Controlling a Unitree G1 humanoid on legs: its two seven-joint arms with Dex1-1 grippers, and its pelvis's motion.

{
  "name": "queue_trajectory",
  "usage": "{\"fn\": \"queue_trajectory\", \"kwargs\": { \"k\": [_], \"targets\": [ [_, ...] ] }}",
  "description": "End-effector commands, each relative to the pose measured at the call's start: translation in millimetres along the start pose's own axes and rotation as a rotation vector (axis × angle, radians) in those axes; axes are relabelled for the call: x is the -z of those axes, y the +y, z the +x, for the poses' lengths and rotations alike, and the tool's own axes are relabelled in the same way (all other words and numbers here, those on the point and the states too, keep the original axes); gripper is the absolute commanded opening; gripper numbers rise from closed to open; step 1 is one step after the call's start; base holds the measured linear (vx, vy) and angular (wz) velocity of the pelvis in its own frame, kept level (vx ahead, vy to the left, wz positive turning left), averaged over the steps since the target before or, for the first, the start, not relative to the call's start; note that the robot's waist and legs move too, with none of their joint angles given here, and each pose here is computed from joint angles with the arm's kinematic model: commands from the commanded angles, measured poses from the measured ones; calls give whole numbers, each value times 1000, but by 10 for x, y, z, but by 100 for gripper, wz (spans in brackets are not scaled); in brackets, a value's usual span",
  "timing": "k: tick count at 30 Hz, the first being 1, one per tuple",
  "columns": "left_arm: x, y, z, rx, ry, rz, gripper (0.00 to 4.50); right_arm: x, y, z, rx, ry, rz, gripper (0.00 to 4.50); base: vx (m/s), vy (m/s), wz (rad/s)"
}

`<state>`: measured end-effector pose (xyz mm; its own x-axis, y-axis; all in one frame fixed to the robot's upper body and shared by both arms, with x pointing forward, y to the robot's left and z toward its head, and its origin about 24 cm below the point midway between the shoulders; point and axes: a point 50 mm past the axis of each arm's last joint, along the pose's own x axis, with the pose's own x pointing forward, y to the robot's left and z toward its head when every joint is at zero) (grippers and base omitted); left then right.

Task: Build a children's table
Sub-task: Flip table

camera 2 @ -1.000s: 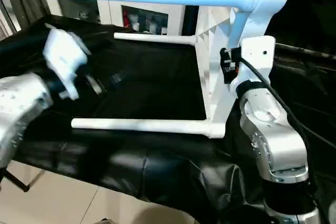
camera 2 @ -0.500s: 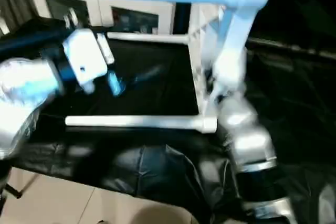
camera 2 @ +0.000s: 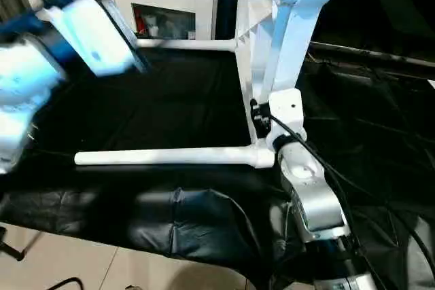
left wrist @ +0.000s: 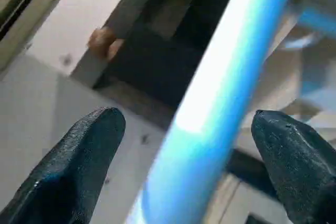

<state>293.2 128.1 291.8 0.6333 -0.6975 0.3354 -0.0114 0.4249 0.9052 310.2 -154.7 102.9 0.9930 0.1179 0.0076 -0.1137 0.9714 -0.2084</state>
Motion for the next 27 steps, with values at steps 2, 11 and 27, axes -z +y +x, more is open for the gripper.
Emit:
{"fn": "queue_trajectory", "kwargs": {
  "k": [2,11,27],
  "targets": [
    [70,55,-16,-8,53,65,450,-27,-1,12,0,-17,7,320,0,0,0],
    [294,119,-37,-59,185,137,450,-76,19,49,-13,-48,0,320,0,0,0],
    [301,78,-46,-98,207,33,329,-88,12,82,-41,-67,-8,286,0,0,0]
  ]
}}
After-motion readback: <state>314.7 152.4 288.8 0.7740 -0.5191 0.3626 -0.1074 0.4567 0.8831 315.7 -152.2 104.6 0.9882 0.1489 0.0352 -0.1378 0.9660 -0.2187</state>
